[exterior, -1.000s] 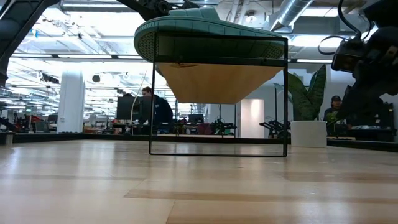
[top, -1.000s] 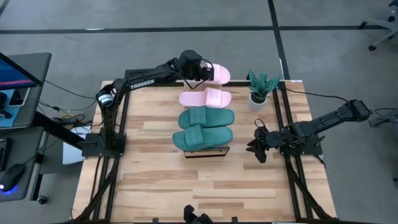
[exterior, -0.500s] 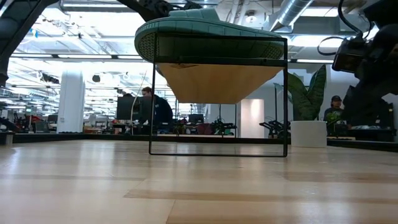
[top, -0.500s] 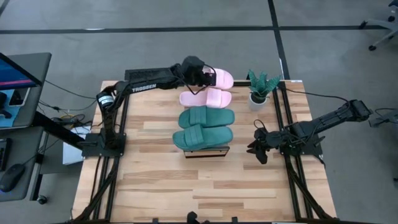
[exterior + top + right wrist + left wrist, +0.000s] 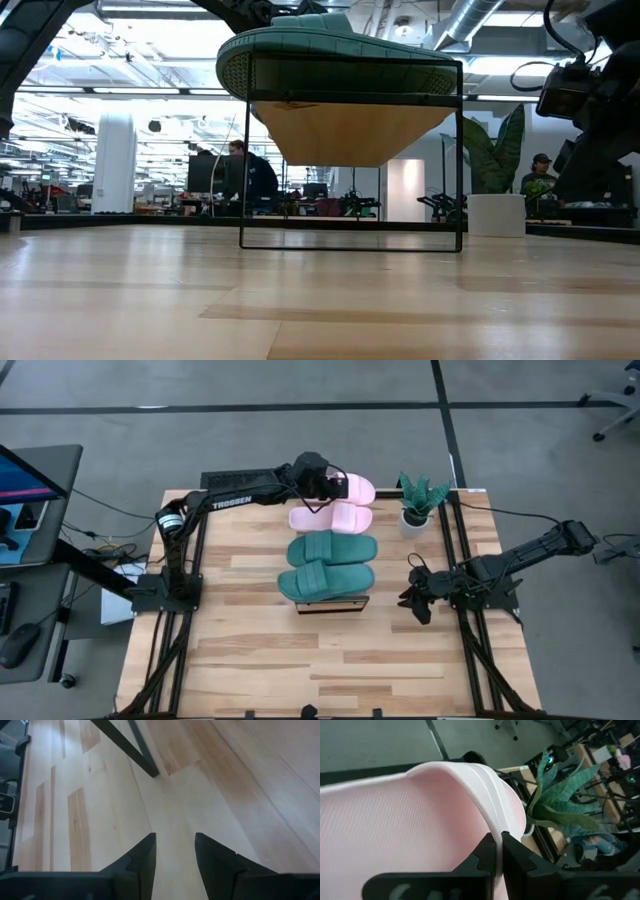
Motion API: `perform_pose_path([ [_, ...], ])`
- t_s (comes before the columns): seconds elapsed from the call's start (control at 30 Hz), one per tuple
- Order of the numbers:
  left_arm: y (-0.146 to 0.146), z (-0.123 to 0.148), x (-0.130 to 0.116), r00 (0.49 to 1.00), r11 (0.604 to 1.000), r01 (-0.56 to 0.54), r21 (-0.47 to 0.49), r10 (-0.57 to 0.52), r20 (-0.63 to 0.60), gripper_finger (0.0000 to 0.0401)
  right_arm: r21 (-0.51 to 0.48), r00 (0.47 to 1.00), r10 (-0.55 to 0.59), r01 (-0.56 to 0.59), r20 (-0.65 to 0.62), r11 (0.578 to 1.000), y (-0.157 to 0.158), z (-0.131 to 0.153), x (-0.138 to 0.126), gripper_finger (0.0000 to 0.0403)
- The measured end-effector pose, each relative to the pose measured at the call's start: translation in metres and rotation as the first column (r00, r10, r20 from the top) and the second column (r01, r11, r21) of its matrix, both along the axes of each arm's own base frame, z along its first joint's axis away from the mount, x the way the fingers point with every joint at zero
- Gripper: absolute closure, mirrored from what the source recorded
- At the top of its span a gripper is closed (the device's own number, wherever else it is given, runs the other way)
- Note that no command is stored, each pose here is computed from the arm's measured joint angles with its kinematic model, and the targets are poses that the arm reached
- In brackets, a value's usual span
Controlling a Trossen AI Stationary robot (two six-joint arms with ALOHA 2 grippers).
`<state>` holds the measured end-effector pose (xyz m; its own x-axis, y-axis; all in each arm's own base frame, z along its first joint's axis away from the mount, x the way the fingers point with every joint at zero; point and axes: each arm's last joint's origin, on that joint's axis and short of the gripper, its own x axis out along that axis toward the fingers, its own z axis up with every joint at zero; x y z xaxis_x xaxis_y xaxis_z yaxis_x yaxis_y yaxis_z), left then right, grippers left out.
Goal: Pick and place slides into the shelf
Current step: Put the pink slide on the shelf, then adjust the slides on the shelf
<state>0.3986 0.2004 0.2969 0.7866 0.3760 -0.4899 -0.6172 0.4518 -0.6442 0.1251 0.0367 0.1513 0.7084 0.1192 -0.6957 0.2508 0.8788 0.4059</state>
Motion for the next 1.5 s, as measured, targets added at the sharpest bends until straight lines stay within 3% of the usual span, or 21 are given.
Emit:
perform_pose_path([
  [0.33, -0.002, -0.002, 0.0, 0.999, 0.999, 0.037, -0.016, -0.037, -0.015, 0.0341, -0.004, 1.0, 0.001, -0.001, -0.009, 1.0, 0.0, -0.001, -0.001, 0.0274],
  [0.77, -0.004, -0.007, -0.003, 0.995, 0.996, 0.065, -0.062, -0.069, -0.068, 0.0211, -0.01, 0.999, 0.032, -0.032, -0.014, 0.999, 0.0, -0.001, -0.001, 0.0274],
  [1.0, 0.003, 0.002, -0.014, 0.994, 0.995, 0.087, -0.057, -0.091, -0.064, 0.0177, -0.01, 0.999, 0.037, -0.037, -0.034, 0.999, 0.0, -0.002, -0.002, 0.0274],
  [1.23, 0.007, 0.02, -0.037, 0.989, 0.999, 0.038, 0.016, -0.035, -0.142, 0.0175, -0.011, 0.999, 0.037, -0.038, -0.035, 0.999, 0.0, -0.002, -0.002, 0.0274],
  [1.5, -0.004, 0.066, -0.072, 0.983, 0.976, -0.001, 0.217, 0.041, -0.178, 0.0175, -0.041, 0.996, 0.061, -0.063, -0.058, 0.997, -0.001, -0.004, -0.004, 0.0274],
])
